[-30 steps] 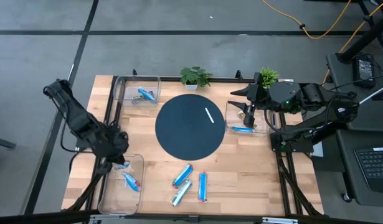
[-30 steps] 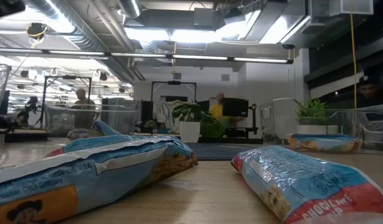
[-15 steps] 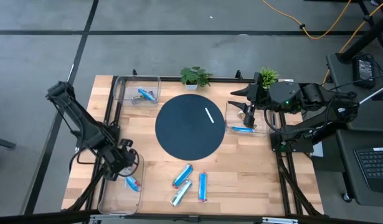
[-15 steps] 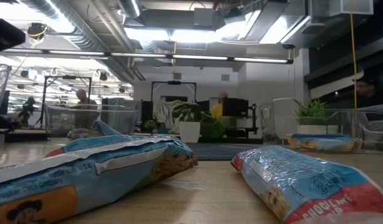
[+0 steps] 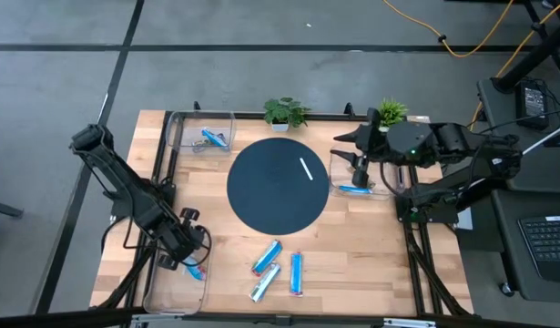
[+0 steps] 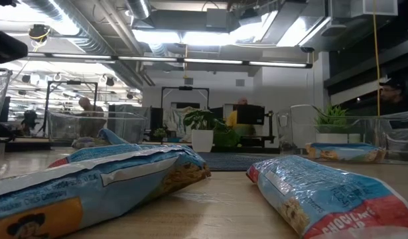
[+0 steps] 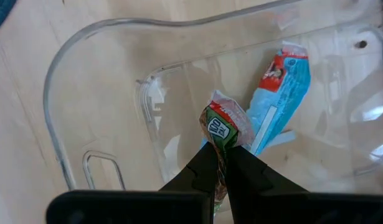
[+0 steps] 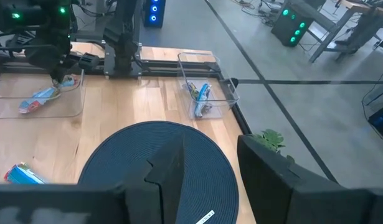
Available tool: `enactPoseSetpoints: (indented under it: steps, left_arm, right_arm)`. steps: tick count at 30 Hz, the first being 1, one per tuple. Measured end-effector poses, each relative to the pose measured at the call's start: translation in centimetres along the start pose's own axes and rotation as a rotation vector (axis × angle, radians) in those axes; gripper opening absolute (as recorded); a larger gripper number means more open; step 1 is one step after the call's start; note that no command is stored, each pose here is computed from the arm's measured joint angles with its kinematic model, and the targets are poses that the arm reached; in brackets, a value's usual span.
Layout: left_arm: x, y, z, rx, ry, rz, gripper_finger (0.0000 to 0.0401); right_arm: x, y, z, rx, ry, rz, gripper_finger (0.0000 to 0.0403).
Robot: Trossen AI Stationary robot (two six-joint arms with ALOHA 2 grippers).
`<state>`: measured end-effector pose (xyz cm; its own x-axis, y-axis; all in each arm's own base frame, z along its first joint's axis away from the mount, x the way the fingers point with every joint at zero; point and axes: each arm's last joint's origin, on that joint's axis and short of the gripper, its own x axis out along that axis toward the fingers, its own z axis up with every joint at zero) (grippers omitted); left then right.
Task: Pick and place Granola Bars by type
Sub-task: Put the red granola bar into the bottom transparent bin
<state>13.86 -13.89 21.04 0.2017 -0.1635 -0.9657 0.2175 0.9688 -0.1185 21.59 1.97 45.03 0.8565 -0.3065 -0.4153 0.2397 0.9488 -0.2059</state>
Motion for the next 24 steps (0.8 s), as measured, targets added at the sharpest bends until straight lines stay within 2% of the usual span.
enactPoseSetpoints:
  steps: [6, 17, 21, 24]
  left_arm:
    - [0.2, 0.0, 0.0, -0.006, 0.007, 0.004, 0.0026]
    - [-0.6, -0.5, 0.3, -0.047, 0.044, -0.076, 0.0148]
    - [-2.2, -0.8, 1.1, -0.05, 0.004, -0.058, 0.0157]
    - [-4.4, -1.1, 2.2, -0.011, -0.071, -0.012, 0.0151]
  right_arm:
    - [0.8, 0.4, -0.1, -0.015, 0.028, 0.002, 0.0151]
    - [1.0, 0.5, -0.2, -0.019, 0.04, 0.002, 0.0151]
    - [1.0, 0.6, -0.2, -0.02, 0.04, 0.03, 0.0151]
    - [1.0, 0.6, -0.2, -0.038, 0.04, 0.048, 0.0151]
